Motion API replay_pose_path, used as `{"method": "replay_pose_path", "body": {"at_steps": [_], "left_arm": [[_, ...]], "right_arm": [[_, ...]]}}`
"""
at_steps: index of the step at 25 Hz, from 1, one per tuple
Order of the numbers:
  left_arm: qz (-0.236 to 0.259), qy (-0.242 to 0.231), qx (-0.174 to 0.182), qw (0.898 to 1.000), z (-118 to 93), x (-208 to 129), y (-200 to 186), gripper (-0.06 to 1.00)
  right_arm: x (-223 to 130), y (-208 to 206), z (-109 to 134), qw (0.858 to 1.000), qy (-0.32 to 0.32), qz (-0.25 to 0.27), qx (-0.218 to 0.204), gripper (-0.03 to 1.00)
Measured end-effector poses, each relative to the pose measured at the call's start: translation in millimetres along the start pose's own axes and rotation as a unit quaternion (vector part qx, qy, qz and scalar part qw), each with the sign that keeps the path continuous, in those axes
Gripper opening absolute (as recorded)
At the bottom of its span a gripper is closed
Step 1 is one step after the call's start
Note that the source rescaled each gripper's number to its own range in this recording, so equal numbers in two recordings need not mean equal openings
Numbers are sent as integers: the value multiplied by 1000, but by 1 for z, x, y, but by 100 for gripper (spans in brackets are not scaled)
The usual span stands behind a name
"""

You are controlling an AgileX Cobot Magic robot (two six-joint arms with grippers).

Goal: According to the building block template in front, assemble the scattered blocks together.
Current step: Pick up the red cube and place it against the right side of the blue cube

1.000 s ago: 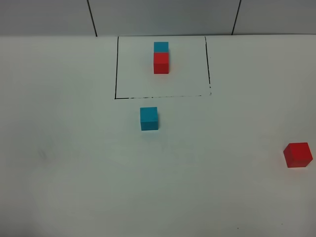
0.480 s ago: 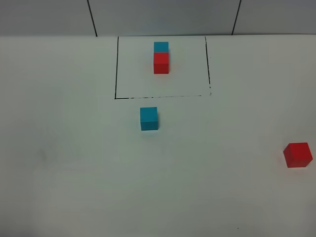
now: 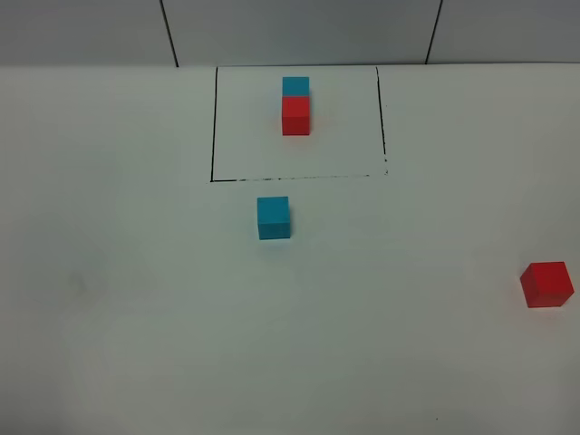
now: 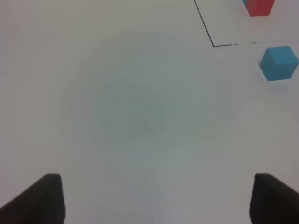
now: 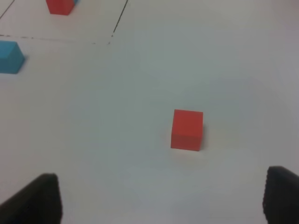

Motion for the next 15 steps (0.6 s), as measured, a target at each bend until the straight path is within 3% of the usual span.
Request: {"method": "replay_pose_path", "body": {"at_steps": [15], "left_arm": [[0, 0, 0, 1000, 0, 0, 0, 69]], "right_arm": [[0, 0, 0, 1000, 0, 0, 0, 74]]}}
Point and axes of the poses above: a point on each arm's last joint axis where the gripper is mounted, y pointing out along that axis toward the gripper, z along the wrist's bending axis when the last joint is at zero, x = y × z, the point moved 10 cm from there along y, pointing out along that axis toward the gripper, and after that the axes turned 8 degrees about -y, right-handed, at the moved point
